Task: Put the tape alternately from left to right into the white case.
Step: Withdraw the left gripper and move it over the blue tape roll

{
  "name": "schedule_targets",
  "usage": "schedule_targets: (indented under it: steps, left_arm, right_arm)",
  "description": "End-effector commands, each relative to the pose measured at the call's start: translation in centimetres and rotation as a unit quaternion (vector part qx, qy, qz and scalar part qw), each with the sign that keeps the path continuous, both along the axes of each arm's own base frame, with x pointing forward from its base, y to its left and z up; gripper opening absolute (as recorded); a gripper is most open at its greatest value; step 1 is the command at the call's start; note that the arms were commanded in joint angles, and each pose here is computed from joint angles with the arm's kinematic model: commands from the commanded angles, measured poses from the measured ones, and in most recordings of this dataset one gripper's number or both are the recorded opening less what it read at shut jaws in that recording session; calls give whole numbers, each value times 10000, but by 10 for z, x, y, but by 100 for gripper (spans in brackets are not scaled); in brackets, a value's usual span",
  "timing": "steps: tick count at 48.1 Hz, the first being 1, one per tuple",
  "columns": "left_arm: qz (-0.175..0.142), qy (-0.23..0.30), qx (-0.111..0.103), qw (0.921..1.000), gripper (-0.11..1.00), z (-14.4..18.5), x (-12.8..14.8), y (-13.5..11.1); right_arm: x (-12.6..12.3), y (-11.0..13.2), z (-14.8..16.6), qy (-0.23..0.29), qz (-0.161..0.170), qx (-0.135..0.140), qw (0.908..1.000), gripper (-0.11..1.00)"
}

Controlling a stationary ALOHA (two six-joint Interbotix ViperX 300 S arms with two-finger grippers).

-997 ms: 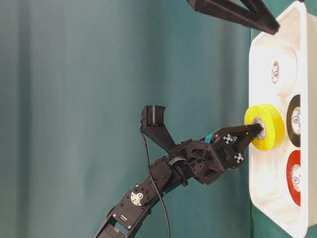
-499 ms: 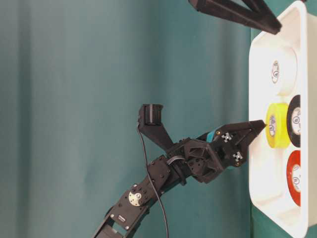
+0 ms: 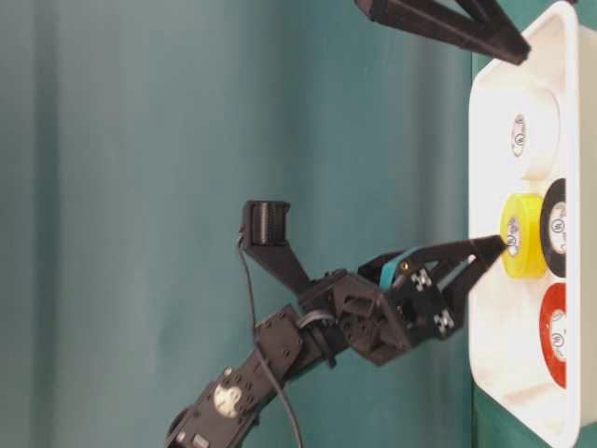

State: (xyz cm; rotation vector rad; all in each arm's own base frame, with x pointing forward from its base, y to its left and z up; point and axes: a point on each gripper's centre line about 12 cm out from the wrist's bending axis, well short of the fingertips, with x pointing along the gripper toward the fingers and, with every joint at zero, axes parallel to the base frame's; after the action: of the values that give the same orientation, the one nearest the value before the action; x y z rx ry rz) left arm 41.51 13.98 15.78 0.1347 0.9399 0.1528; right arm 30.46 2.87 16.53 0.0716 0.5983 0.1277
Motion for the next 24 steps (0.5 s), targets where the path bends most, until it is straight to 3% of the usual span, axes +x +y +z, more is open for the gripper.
schedule_targets:
  steps: [1, 13, 24]
  left_arm:
    - [-160, -268, 69, 9995, 94, 24, 0, -16]
    - [-592, -252, 7, 9979, 94, 27, -9, -60]
    - [-693, -257, -208, 9971, 94, 28, -18, -91]
  right_arm:
    - [5, 2, 9, -159, 35, 27, 9999, 81]
    - [5, 2, 9, -159, 35, 27, 9999, 81]
    - [6, 1, 10, -175, 27, 28, 9998, 81]
